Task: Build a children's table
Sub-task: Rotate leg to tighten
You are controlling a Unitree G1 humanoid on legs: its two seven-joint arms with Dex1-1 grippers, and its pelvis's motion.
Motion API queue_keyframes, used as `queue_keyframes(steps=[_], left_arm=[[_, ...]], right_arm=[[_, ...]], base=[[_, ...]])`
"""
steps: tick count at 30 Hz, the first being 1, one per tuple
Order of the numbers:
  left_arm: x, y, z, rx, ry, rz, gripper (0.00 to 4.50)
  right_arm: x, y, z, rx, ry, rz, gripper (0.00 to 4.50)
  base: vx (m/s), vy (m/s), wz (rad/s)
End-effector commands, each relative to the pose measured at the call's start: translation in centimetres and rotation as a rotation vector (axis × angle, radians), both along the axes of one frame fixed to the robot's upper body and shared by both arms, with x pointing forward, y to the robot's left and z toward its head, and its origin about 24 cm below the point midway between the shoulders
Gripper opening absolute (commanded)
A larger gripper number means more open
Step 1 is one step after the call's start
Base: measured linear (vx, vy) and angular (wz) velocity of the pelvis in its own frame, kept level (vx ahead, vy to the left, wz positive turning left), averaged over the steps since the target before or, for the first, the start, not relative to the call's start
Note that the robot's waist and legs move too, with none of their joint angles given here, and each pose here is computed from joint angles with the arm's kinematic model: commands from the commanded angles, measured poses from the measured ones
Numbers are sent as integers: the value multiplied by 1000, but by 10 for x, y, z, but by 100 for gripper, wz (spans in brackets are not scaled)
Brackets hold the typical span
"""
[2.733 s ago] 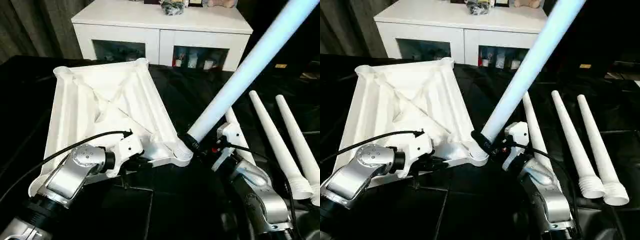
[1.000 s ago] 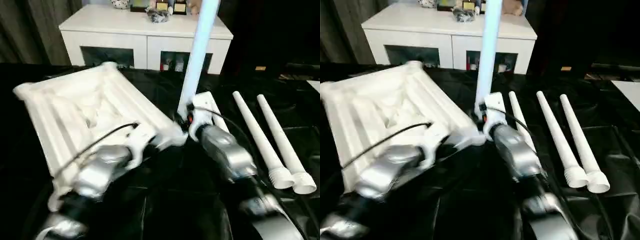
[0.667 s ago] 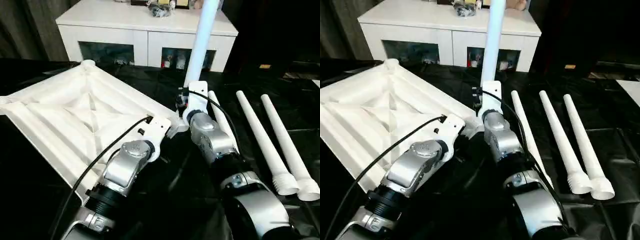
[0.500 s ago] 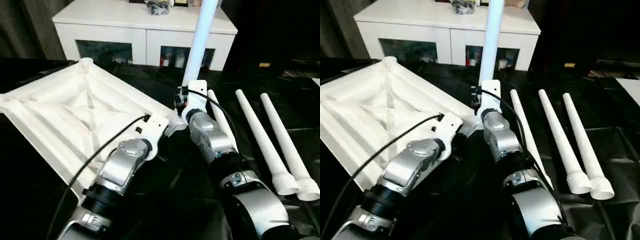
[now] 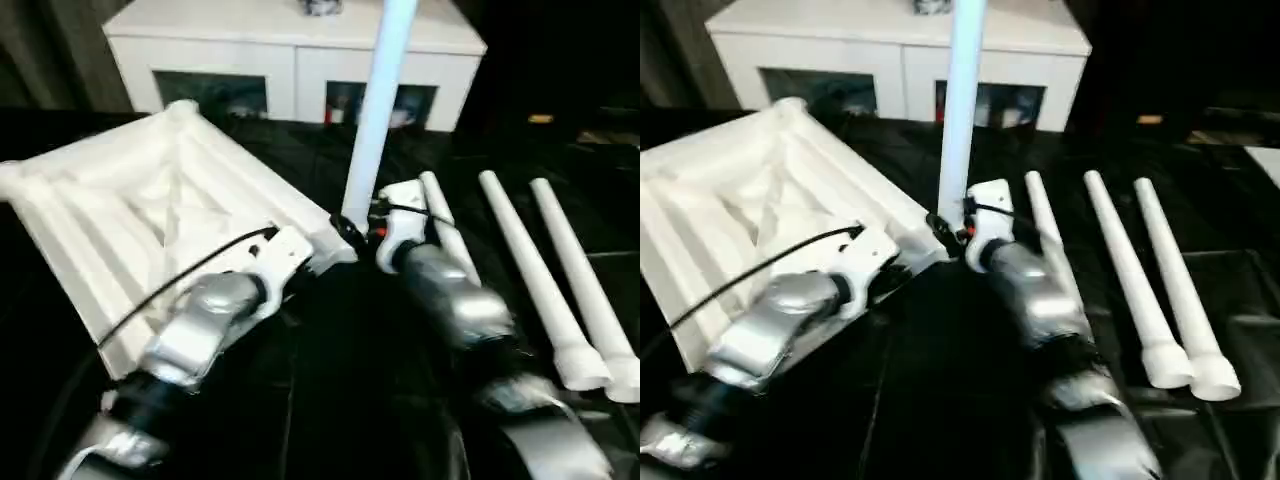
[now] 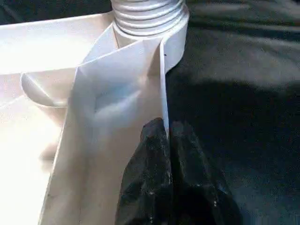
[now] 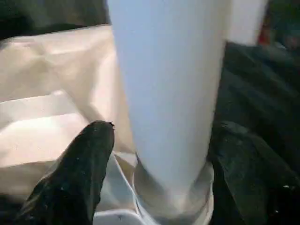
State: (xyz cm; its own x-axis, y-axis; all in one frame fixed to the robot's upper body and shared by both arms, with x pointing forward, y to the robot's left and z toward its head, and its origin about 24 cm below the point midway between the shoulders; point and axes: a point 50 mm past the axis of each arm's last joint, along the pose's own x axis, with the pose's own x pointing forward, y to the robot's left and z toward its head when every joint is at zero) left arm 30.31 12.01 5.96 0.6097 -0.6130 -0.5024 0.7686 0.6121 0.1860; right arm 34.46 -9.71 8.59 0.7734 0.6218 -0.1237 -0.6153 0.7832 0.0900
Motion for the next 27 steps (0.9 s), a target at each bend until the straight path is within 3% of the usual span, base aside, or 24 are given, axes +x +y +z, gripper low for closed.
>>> queue_keyframes(steps=[1,3,9,15,22,23,27], left_arm=[[-6,1,4,-22,-17,-88,0],[-15,9,5,-40,17,-206,0],[-27,22,9,-60,82,-333,0],[-31,28,11,-51,104,-381,0],[-34,30,11,-52,124,-407,0],[-34,30,11,-53,124,-407,0],[-34,30,11,-54,123,-406,0]], right_arm=[[-12,-1,4,-20,-13,120,394],[-28,-18,4,-78,-20,234,409],[-57,-43,-3,-199,48,392,447],[-63,-49,-10,-233,89,400,447],[-62,-38,-20,-196,123,414,447],[-62,-36,-21,-188,125,414,421],[-61,-33,-24,-183,133,416,395]], base=[[0,0,0],[0,0,0],[0,0,0],[0,0,0],[0,0,0],[0,0,0],[0,0,0]])
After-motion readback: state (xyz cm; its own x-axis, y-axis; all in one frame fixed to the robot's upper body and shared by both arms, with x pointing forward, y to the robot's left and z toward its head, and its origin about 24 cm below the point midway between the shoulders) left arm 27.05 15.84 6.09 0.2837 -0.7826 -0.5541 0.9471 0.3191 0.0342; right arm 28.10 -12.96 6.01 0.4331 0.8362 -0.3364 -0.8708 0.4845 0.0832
